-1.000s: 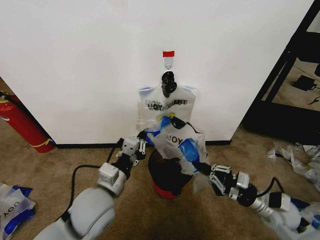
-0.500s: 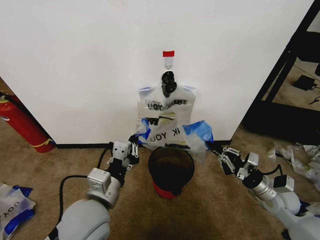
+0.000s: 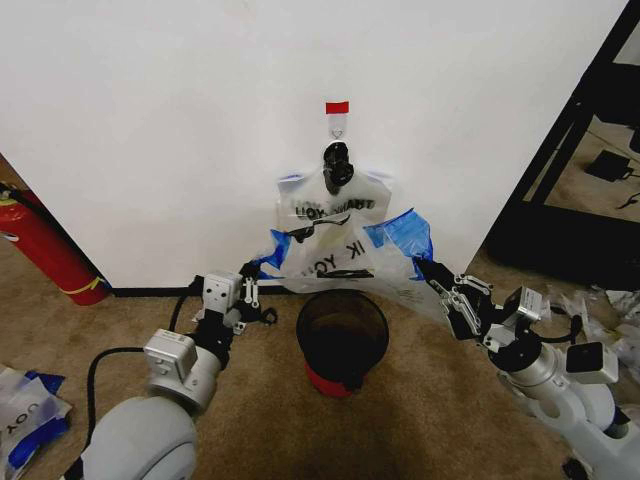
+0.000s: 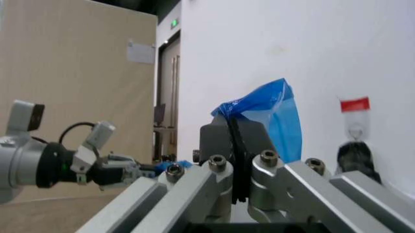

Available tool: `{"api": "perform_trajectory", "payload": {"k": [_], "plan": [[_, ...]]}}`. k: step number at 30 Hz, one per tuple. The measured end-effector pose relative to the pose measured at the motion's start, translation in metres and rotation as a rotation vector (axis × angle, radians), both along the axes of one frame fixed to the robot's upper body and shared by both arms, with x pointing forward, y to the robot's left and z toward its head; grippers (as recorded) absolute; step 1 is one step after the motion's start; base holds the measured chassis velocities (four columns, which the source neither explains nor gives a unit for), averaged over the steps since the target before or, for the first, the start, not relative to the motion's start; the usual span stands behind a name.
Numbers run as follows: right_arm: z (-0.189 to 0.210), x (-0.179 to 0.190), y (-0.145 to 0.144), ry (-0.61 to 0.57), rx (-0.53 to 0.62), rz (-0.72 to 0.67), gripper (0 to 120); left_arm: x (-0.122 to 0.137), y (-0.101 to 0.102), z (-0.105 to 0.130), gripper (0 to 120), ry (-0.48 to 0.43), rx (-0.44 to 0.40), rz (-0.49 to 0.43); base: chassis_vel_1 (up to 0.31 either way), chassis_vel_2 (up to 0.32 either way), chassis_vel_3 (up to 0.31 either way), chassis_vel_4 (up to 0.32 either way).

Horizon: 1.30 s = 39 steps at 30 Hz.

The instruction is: Pick up the garbage bag from the wall and place it over the trash bin.

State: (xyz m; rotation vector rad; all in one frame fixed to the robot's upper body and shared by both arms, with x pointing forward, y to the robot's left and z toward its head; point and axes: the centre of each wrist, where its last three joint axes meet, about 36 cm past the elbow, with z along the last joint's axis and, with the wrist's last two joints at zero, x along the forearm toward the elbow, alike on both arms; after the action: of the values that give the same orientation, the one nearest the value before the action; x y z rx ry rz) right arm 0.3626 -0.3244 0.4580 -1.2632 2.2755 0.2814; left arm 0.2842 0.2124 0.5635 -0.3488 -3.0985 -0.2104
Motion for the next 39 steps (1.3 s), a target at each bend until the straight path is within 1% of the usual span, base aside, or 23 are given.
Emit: {"api": "perform_trajectory", "payload": {"k": [4,8,15,17,19,22,24,27,30,34,38,39], "plan": [[-0.013,0.0,0.002,0.018,0.009,-0.018,0,0.001,0.002,0.0,0,0.011,0.022,0.009,0.0,0.0,0.0,0.0],[-0.02,0.0,0.0,0.025,0.001,-0.031,0,-0.001,-0.003,-0.002,0,0.025,0.008,-0.012,0.0,0.0,0.0,0.0],[-0.056,0.01,-0.022,0.051,-0.053,-0.115,0,-0.005,-0.02,-0.008,0,0.052,-0.075,-0.046,0.0,0.0,0.0,0.0],[-0.063,0.011,-0.026,0.057,-0.062,-0.133,0,-0.006,-0.022,-0.008,0,0.052,-0.082,-0.048,0.0,0.0,0.0,0.0],[-0.084,0.015,-0.037,0.073,-0.088,-0.181,0,-0.003,-0.026,-0.015,0,0.053,-0.089,-0.049,0.0,0.0,0.0,0.0],[-0.109,0.016,-0.04,0.102,-0.103,-0.216,0,0.004,-0.029,-0.029,0,0.077,-0.083,-0.037,0.0,0.0,0.0,0.0],[-0.113,0.015,-0.039,0.108,-0.106,-0.22,0,0.005,-0.029,-0.032,0,0.084,-0.082,-0.034,0.0,0.0,0.0,0.0],[-0.124,0.014,-0.037,0.119,-0.11,-0.226,0,0.008,-0.033,-0.042,0,0.115,-0.084,-0.033,0.0,0.0,0.0,0.0],[-0.123,0.012,-0.034,0.111,-0.112,-0.218,0,0.006,-0.038,-0.05,0,0.142,-0.108,-0.057,0.0,0.0,0.0,0.0],[-0.109,0.011,-0.035,0.081,-0.112,-0.197,0,0.006,-0.039,-0.051,0,0.121,-0.14,-0.097,0.0,0.0,0.0,0.0],[-0.071,0.005,-0.032,0.015,-0.095,-0.141,0,0.007,-0.032,-0.038,0,0.083,-0.157,-0.14,0.0,0.0,0.0,0.0],[-0.071,0.005,-0.032,0.015,-0.095,-0.141,0,0.007,-0.032,-0.038,0,0.083,-0.157,-0.14,0.0,0.0,0.0,0.0]]}}
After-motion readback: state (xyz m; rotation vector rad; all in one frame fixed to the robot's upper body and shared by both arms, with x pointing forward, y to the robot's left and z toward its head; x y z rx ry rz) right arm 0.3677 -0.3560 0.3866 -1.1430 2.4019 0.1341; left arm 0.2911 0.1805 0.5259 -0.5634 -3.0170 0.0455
